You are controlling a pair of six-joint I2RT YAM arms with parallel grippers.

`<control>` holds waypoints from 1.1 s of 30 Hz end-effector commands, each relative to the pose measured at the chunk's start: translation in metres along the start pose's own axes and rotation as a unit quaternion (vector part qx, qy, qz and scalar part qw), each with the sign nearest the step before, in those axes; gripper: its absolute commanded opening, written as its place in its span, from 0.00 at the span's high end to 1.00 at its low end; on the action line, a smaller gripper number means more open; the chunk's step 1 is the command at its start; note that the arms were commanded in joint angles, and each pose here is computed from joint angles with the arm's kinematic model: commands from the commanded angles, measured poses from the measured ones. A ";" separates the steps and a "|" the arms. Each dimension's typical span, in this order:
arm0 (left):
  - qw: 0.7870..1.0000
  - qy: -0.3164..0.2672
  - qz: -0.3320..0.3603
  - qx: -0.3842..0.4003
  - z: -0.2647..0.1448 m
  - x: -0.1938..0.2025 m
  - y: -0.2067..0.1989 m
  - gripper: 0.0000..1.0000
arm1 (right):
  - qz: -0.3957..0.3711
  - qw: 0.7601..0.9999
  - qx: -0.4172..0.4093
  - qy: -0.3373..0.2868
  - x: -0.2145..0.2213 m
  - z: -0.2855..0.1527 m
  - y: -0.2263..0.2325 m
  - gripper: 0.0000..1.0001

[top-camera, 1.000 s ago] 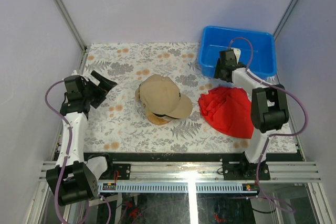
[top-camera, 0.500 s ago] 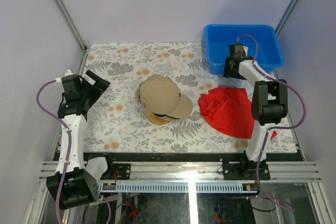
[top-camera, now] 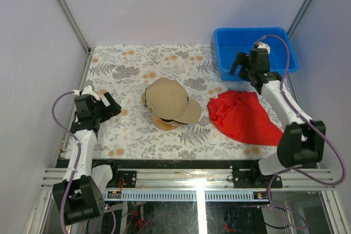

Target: Stack the hats

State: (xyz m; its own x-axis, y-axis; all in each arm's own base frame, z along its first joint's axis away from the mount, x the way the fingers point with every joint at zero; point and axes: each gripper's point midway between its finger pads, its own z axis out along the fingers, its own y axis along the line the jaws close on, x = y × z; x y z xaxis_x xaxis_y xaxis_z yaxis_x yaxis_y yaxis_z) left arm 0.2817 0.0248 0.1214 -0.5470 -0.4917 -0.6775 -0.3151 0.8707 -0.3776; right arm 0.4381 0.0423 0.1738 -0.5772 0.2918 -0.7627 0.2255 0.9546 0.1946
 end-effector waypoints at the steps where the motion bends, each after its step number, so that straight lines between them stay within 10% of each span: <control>1: 0.987 -0.102 0.103 0.074 0.006 -0.017 -0.014 0.00 | 0.031 0.996 -0.087 -0.005 0.016 -0.033 0.029 0.01; 9: 0.967 -0.226 0.099 0.067 -0.001 -0.012 0.001 0.00 | 0.020 0.999 -0.039 0.004 0.035 -0.070 0.006 0.01; 33: 0.945 -0.291 0.135 0.060 0.000 0.030 0.018 0.00 | -0.185 0.977 -0.092 -0.042 0.111 -0.082 -0.032 0.01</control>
State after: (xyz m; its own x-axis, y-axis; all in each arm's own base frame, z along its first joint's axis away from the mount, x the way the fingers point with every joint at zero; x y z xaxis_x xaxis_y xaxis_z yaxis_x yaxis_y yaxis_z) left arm 0.2605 0.0238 0.0992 -0.1346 -0.2346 -0.9627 -0.1042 0.9695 -0.2216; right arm 0.2965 0.0439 0.1220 -0.6360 0.0011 -0.7717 -0.0456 0.9982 0.0389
